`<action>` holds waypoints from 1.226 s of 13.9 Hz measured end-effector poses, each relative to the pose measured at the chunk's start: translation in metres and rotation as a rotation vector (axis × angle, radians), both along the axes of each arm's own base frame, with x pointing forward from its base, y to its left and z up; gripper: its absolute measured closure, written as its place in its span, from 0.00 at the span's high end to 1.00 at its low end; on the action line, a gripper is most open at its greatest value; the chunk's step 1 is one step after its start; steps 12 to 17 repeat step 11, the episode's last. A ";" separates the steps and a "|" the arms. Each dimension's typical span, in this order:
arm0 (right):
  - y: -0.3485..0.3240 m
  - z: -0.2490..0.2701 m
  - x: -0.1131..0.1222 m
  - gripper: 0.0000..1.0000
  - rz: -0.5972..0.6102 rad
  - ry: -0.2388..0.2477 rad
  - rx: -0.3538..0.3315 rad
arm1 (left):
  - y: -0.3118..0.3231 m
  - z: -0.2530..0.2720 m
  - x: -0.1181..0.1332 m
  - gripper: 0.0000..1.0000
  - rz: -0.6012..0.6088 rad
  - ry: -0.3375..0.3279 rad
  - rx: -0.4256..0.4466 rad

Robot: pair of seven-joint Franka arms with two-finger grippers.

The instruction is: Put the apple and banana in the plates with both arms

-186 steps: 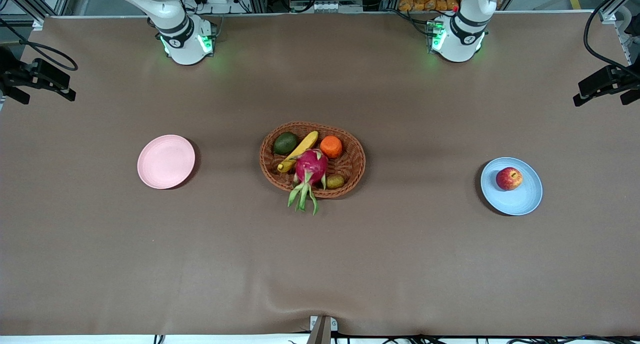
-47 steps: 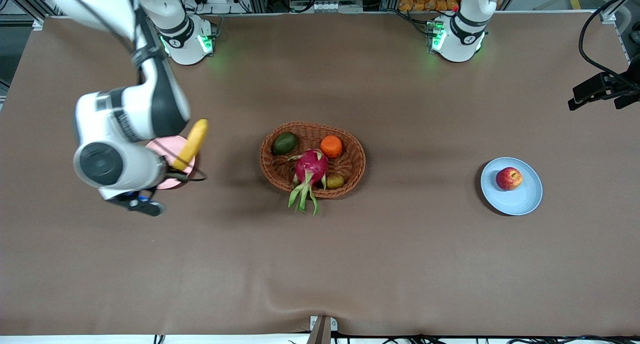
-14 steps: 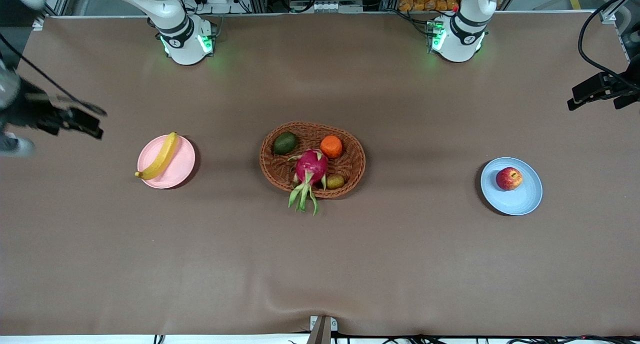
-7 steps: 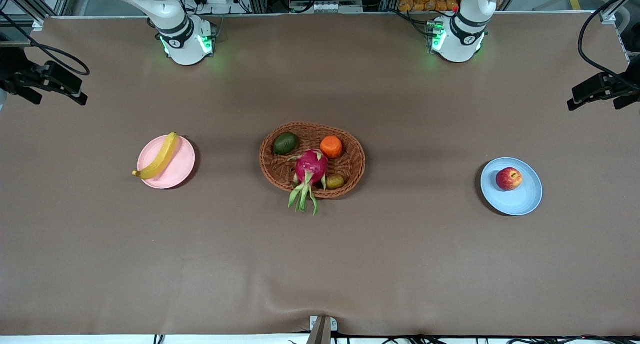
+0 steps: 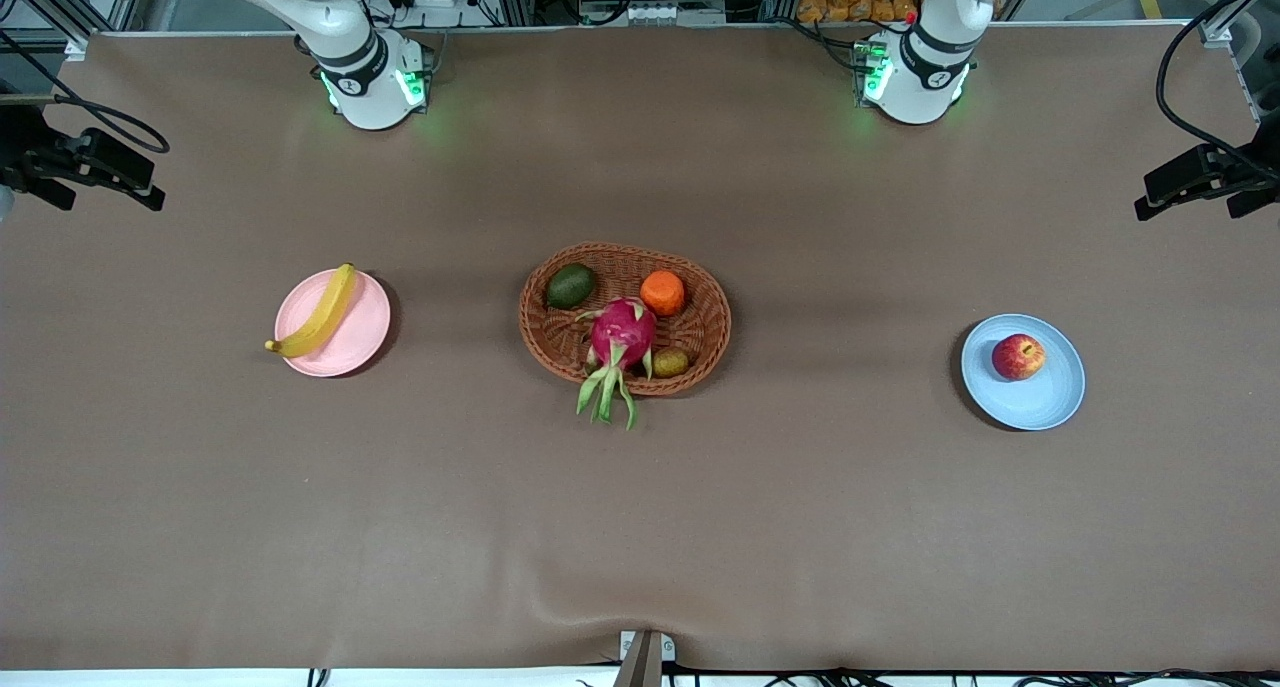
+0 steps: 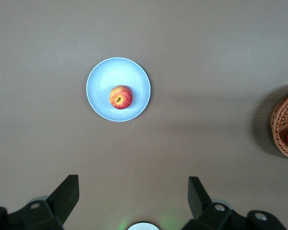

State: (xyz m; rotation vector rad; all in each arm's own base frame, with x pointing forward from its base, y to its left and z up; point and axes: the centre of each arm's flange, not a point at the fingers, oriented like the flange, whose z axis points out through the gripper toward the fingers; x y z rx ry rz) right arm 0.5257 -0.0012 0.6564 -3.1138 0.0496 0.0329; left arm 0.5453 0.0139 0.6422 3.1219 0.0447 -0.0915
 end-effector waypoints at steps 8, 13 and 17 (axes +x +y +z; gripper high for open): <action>-0.003 0.001 0.002 1.00 -0.003 -0.017 -0.012 | 0.000 0.000 0.000 1.00 0.000 0.000 0.000; -0.004 0.001 0.002 1.00 -0.004 -0.017 -0.018 | 0.000 0.000 0.000 1.00 0.000 0.000 0.000; -0.004 0.001 0.002 1.00 -0.004 -0.017 -0.018 | 0.000 0.000 0.000 1.00 0.000 0.000 0.000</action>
